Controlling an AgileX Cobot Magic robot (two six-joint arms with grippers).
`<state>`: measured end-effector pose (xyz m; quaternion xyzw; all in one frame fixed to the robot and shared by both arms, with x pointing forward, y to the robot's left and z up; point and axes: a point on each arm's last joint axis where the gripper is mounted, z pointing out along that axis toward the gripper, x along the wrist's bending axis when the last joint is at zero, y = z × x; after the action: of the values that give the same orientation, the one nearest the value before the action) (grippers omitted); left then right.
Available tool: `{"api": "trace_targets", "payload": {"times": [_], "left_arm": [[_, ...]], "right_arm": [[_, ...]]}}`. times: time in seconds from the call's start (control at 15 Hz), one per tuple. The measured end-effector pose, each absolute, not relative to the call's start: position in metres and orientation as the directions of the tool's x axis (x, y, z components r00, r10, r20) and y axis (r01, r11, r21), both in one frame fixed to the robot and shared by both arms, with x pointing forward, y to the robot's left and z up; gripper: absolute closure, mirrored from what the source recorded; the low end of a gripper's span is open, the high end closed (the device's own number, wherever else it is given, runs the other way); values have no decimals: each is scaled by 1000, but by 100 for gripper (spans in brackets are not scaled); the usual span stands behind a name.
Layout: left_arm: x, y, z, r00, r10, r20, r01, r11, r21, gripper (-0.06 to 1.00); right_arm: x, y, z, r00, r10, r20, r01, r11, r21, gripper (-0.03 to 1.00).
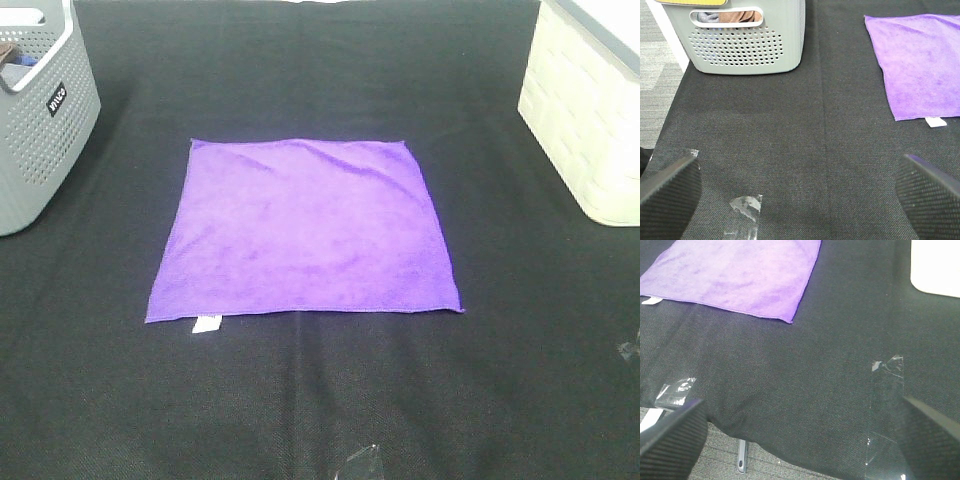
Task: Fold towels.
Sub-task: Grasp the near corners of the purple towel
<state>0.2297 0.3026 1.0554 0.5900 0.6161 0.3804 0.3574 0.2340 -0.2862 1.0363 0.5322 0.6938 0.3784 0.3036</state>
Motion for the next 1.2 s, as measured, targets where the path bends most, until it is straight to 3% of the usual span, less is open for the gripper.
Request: {"api": "trace_targets", "payload": {"times": [1.2], "left_arm": [[230,303,1055,-48,999,9,455,15,890,-5]], "right_arm": [[234,-286,1036,-249,968,-19,509,148,848,0]]}}
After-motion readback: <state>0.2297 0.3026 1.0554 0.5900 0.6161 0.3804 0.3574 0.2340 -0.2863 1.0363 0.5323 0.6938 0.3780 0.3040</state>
